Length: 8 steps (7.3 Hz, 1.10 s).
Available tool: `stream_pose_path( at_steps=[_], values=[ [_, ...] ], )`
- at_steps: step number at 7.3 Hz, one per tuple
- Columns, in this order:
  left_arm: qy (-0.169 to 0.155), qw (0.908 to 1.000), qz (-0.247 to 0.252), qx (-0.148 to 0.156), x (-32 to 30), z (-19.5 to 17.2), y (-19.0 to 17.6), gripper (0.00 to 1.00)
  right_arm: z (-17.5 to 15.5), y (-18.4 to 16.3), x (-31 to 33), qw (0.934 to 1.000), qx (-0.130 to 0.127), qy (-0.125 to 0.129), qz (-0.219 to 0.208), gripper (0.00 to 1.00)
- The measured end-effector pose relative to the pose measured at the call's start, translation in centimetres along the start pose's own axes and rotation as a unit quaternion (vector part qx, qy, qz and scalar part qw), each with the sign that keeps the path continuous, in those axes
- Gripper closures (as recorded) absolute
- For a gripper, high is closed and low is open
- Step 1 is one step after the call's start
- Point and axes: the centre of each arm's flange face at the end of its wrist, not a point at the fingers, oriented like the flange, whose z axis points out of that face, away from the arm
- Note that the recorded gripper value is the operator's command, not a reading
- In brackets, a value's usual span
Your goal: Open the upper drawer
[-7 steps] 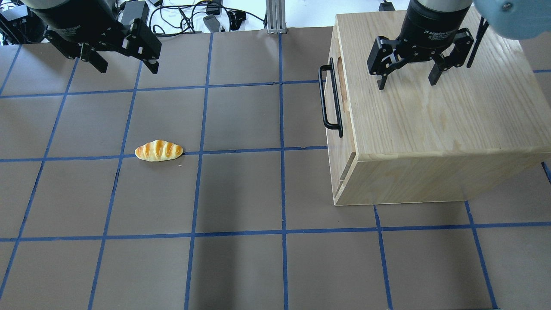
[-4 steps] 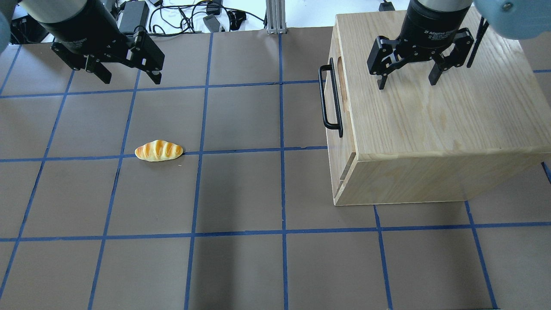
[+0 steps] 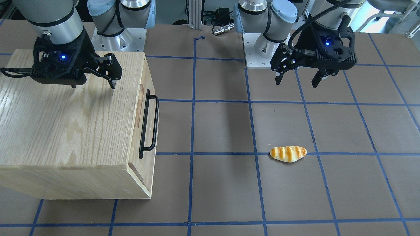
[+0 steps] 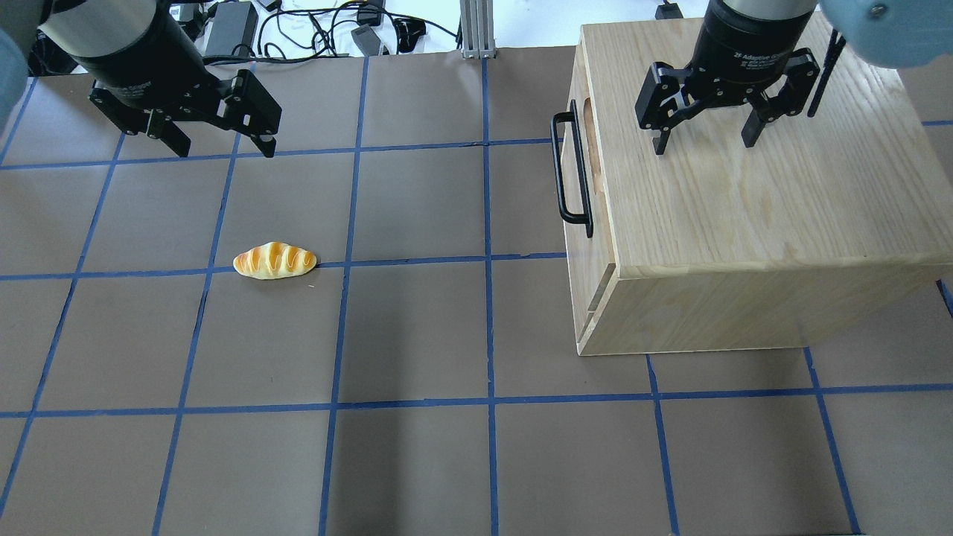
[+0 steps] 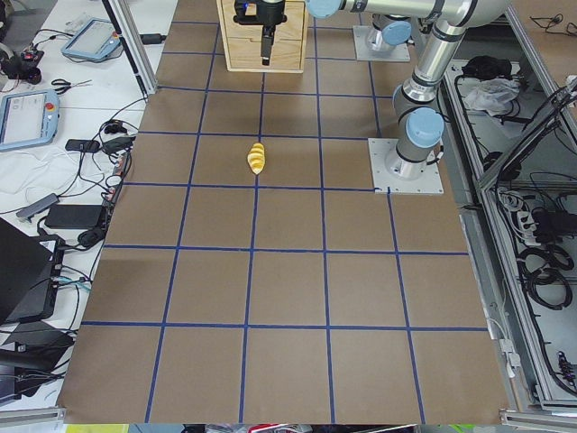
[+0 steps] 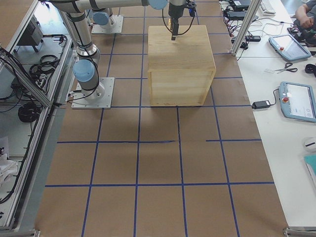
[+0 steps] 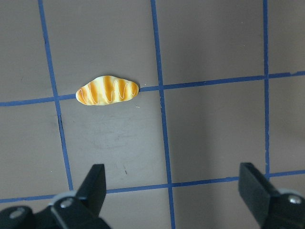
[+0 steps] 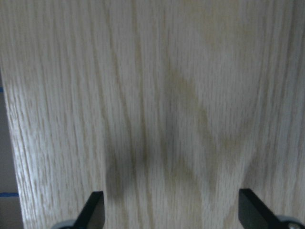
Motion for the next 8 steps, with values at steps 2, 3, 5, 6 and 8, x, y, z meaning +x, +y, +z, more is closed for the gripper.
stream_pose_path(
  at_steps=[2,3,5,6,8],
  values=[
    [0.012,0.9982,-0.058,-0.005,0.8,1.7,-2.3,0.01,0.1,0.0,0.0,1.0000,-0.001,0.000,0.000,0.00],
    [0.035,0.9958,-0.085,0.003,2.5,2.6,-3.6,0.01,0.0,0.0,0.0,1.0000,0.000,0.000,0.000,0.00],
    [0.089,0.9883,-0.123,0.015,8.1,5.5,-5.7,0.01,0.0,0.0,0.0,1.0000,0.000,0.000,-0.001,0.00],
    [0.116,0.9850,-0.127,0.014,11.7,6.9,-6.0,0.00,0.0,0.0,0.0,1.0000,0.000,0.000,0.000,0.00],
    [0.188,0.9731,-0.133,0.010,17.4,9.1,-6.4,0.00,0.0,0.0,0.0,1.0000,0.000,0.000,0.000,0.00]
  ],
)
